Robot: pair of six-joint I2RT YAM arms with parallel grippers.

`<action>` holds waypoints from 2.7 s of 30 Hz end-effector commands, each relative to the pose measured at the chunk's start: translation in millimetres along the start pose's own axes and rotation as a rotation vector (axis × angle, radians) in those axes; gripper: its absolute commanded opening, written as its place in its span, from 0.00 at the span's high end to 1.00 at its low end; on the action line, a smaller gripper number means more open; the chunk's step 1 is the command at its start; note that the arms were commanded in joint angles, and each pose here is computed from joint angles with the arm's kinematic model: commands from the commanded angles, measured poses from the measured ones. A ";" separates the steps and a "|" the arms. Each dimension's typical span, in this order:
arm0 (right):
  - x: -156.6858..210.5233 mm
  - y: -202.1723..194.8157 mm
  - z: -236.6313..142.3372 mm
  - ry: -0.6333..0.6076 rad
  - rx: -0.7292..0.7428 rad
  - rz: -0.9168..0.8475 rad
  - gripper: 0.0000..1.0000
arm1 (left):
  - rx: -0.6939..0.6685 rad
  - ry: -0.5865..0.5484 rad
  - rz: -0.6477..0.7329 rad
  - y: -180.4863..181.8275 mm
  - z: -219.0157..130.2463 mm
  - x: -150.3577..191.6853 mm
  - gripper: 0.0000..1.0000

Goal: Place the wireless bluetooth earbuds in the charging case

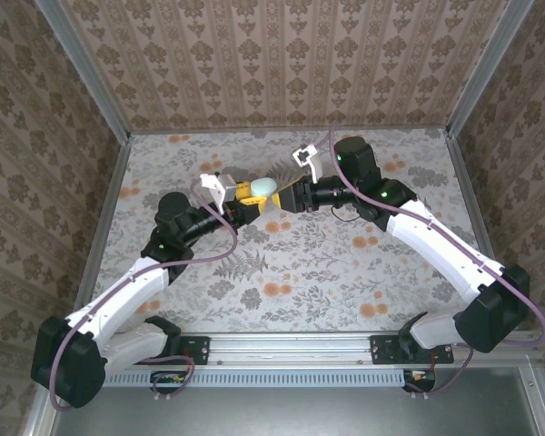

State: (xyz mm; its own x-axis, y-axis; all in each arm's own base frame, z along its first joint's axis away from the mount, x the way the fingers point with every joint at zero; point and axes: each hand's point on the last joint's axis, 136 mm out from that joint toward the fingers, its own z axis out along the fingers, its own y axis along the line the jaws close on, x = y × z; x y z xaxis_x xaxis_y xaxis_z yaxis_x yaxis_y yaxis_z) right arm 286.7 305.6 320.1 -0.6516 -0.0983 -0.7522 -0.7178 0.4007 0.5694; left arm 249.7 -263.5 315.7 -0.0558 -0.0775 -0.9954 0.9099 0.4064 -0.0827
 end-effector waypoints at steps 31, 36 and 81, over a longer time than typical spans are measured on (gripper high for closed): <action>-46.6 -12.4 1.9 -0.127 0.069 0.026 0.55 | 0.117 -0.056 0.038 -26.2 -0.4 -28.6 0.71; -54.1 -13.5 5.1 -0.137 0.068 0.035 0.54 | 0.116 -0.056 0.038 -26.6 -0.3 -28.7 0.71; 98.7 -105.0 65.2 0.172 0.289 0.360 0.64 | -0.274 -0.218 -0.004 28.2 -41.8 -65.7 0.71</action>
State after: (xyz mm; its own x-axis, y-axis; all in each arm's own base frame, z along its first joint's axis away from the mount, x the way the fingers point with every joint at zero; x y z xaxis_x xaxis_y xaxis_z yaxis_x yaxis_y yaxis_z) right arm 330.3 292.3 195.0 -0.8553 0.0113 -0.5179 -0.3740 0.6784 0.6324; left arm 261.1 -220.5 365.5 0.0436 -0.2114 -0.9764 0.7920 0.6031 -0.0952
